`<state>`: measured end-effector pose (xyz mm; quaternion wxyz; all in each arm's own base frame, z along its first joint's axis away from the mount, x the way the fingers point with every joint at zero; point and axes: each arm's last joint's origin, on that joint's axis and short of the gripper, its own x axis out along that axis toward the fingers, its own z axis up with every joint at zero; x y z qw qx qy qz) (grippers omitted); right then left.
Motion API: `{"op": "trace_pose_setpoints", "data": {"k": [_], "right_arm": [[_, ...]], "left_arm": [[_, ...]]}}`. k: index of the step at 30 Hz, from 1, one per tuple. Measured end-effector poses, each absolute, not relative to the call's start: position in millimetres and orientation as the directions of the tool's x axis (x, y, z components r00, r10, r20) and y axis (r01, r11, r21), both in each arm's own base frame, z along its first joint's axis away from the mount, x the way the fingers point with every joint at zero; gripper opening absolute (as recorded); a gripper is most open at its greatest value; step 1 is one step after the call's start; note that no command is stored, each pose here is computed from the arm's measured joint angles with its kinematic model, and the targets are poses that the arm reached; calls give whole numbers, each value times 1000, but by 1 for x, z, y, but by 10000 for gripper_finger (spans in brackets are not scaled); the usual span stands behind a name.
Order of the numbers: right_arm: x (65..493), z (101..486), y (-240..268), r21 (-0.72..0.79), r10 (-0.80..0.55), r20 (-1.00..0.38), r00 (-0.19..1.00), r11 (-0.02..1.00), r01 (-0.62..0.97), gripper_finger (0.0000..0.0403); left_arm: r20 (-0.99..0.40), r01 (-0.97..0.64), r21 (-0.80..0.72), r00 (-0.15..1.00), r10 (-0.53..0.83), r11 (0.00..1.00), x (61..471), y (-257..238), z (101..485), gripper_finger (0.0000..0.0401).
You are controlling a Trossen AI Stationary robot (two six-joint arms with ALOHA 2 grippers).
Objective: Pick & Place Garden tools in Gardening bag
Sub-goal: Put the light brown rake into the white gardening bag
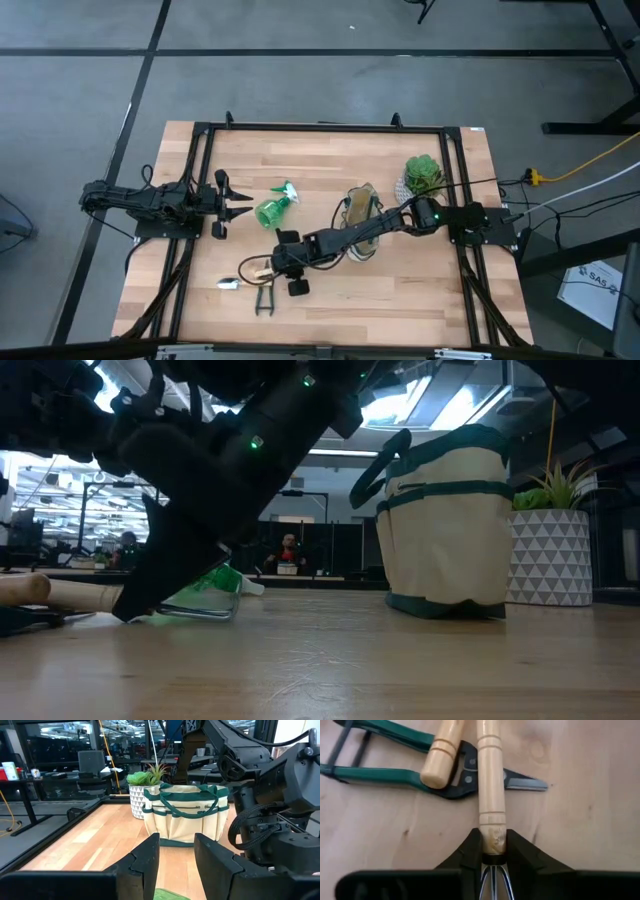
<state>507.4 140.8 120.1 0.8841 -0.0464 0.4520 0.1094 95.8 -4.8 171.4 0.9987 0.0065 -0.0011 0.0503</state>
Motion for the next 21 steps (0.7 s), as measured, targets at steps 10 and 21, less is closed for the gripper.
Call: {"op": "trace_pose_setpoints", "data": {"k": [10, 21], "right_arm": [[490, 161, 140, 114, 245, -841, 482, 952, -285, 62], [453, 248, 136, 128, 252, -836, 487, 953, -274, 62]], "left_arm": [[3, -101, 13, 995, 101, 995, 96, -5, 171, 118], [3, -101, 13, 995, 101, 995, 96, -5, 171, 118]]}}
